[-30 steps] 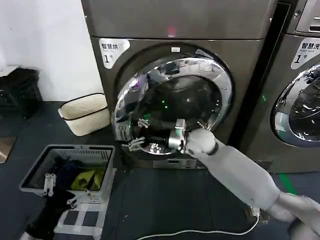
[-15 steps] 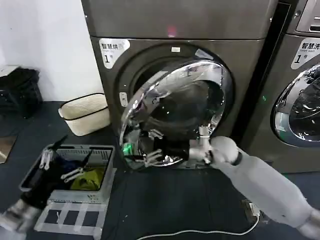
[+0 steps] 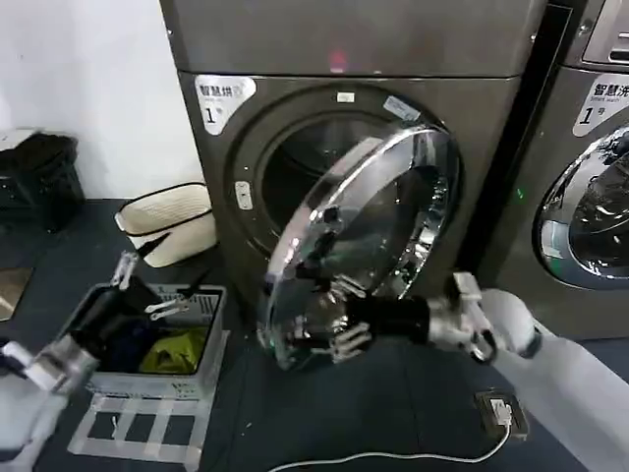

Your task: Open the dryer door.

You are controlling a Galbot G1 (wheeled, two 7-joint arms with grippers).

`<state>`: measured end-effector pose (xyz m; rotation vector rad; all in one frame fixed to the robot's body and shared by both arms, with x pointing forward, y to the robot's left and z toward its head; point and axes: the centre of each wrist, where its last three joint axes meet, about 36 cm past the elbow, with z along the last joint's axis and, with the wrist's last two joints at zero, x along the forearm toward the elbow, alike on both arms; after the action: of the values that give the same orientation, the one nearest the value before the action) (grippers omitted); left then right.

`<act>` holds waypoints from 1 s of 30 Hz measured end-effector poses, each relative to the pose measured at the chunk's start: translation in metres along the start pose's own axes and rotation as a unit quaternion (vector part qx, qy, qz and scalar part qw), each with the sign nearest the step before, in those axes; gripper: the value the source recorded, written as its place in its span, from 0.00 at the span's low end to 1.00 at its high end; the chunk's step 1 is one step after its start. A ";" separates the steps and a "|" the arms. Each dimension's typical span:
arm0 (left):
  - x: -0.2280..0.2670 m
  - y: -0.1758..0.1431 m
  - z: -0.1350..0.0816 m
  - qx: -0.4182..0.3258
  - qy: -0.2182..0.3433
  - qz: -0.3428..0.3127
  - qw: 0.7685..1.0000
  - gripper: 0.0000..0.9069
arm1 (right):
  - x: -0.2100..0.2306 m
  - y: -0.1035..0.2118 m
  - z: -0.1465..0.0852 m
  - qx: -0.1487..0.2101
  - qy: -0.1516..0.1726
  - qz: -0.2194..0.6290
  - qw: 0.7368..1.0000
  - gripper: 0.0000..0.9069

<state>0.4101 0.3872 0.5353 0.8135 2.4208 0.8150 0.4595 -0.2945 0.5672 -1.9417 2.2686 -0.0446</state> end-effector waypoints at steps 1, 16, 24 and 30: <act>-0.006 0.000 0.001 -0.002 -0.005 0.008 1.000 1.00 | 0.009 0.005 -0.001 0.003 0.001 0.016 1.000 1.00; -0.109 -0.057 0.020 0.014 -0.099 0.132 0.986 1.00 | 0.150 0.136 -0.015 0.101 0.021 0.358 0.928 1.00; -0.154 -0.096 0.022 0.018 -0.139 0.176 0.974 1.00 | 0.211 0.238 -0.031 0.174 0.124 0.614 0.760 1.00; -0.187 -0.122 0.015 0.041 -0.165 0.184 0.968 1.00 | 0.237 0.299 -0.035 0.209 0.174 0.772 0.575 1.00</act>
<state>0.5069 0.1912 0.4872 1.3430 2.0474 0.6479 0.1264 -0.4829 0.5418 0.6964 2.8645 -0.6639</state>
